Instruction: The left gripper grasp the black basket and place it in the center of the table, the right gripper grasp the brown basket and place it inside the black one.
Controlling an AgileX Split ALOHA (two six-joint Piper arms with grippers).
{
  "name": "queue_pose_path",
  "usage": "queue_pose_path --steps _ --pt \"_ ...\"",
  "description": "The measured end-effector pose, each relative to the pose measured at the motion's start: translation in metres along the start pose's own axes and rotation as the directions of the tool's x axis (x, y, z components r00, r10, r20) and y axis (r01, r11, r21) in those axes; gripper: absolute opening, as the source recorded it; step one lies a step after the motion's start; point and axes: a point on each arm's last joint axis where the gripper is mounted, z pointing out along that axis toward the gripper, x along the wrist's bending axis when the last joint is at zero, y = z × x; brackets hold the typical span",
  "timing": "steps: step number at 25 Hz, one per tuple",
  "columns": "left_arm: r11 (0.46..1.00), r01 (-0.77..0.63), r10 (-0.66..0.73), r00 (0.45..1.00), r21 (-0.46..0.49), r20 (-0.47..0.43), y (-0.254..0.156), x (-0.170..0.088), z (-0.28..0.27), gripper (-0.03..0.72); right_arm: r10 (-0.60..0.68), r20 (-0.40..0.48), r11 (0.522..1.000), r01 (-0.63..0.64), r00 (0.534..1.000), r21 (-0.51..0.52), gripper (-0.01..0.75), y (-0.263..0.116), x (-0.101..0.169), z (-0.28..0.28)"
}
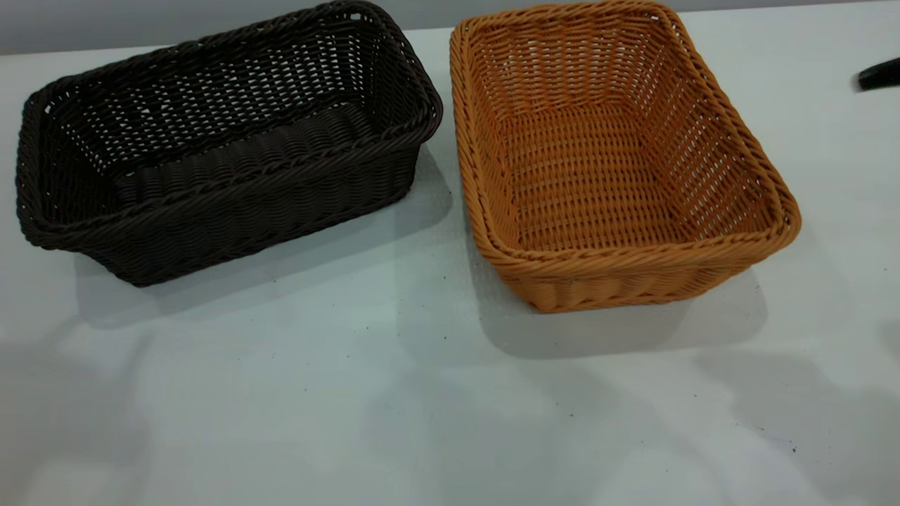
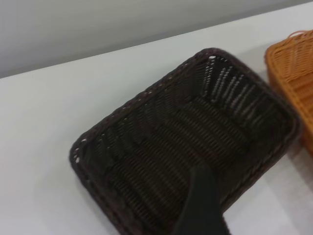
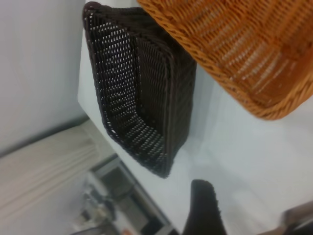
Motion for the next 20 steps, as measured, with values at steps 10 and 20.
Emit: queue_pose_path --steps 10,20 --pt "1.0 -0.01 0.011 1.0 -0.015 0.013 0.001 -0.001 0.0 0.479 0.206 0.154 0.975 -0.215 0.966 0.048 0.475 -0.022 -0.017 0.072" --pt "1.0 -0.01 0.01 1.0 -0.014 0.013 0.001 -0.001 0.0 0.479 0.297 0.274 0.95 -0.312 0.915 0.011 0.475 -0.036 -0.041 0.116"
